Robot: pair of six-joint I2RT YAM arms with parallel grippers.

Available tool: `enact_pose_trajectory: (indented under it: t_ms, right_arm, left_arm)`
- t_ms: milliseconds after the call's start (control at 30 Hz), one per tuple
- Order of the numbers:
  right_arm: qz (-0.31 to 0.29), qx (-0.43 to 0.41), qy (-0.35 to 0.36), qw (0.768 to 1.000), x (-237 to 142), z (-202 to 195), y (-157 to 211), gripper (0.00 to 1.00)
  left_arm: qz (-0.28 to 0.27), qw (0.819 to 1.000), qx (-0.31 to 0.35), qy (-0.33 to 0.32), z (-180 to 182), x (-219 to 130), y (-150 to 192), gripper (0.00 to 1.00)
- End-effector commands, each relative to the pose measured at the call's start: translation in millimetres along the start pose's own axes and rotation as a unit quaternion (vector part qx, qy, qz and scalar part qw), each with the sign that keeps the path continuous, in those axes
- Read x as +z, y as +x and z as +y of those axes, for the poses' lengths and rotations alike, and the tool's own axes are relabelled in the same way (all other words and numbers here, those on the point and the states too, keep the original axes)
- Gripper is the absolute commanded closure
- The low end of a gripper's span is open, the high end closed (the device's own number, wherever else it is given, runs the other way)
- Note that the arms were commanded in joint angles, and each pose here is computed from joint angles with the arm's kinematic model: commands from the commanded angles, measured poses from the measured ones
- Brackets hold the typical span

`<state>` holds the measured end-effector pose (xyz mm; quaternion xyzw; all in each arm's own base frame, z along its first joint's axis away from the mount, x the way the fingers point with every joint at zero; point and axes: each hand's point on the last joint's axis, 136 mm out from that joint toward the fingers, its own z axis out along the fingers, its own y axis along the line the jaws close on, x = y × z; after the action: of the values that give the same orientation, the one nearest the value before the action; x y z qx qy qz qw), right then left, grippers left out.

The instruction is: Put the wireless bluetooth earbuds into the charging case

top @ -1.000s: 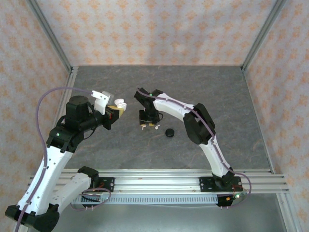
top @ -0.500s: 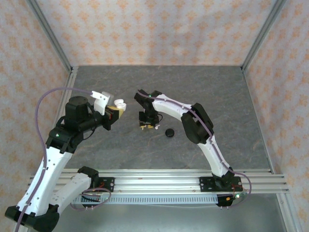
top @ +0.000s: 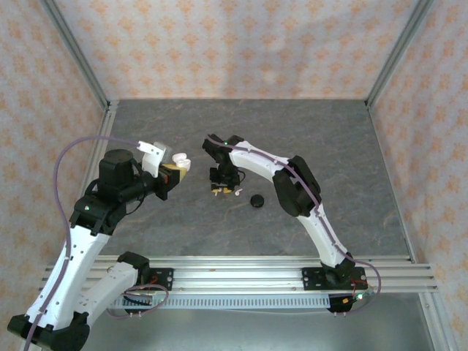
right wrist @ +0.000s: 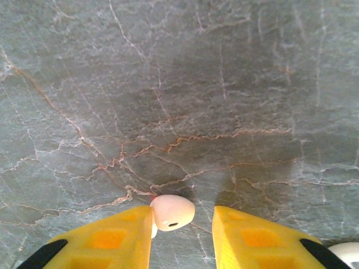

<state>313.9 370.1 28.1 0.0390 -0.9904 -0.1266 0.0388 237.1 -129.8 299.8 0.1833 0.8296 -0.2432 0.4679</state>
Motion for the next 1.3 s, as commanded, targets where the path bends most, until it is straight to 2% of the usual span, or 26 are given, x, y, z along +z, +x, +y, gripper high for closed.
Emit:
enact_pose_trajectory:
  t_ms: [0, 200, 433, 633, 833, 1033, 1133, 1267]
  right_arm:
    - [-0.008, -0.015, -0.012, 1.000, 9, 8, -9, 0.71]
    - [-0.002, -0.029, -0.023, 0.999, 9, 13, -8, 0.79]
    - [-0.013, -0.049, -0.029, 0.998, -5, 15, -6, 0.83]
    - [-0.054, -0.073, -0.035, 0.995, -31, 15, -7, 0.86]
    - [-0.138, -0.098, -0.055, 0.984, -75, 18, -13, 0.87]
    - [-0.276, -0.130, -0.110, 0.946, -155, 31, -18, 0.88]
    - [-0.347, -0.153, -0.146, 0.914, -202, 38, -13, 0.89]
    - [-0.443, -0.182, -0.186, 0.858, -265, 41, -2, 0.90]
  left_arm:
    - [-0.010, 1.000, -0.007, 0.002, 0, -2, -2, 1.00]
    - [-0.007, 1.000, -0.009, 0.001, 0, -1, 0, 1.00]
    - [-0.009, 1.000, -0.010, 0.002, 2, 3, 2, 1.00]
    - [-0.019, 1.000, -0.006, 0.001, 2, 3, -1, 1.00]
    - [-0.042, 0.999, 0.004, 0.017, -3, 3, -8, 1.00]
    - [-0.086, 0.995, 0.026, 0.048, -14, 3, -24, 1.00]
    - [-0.101, 0.993, 0.037, 0.059, -18, 1, -33, 1.00]
    - [-0.104, 0.991, 0.046, 0.074, -23, 1, -40, 1.00]
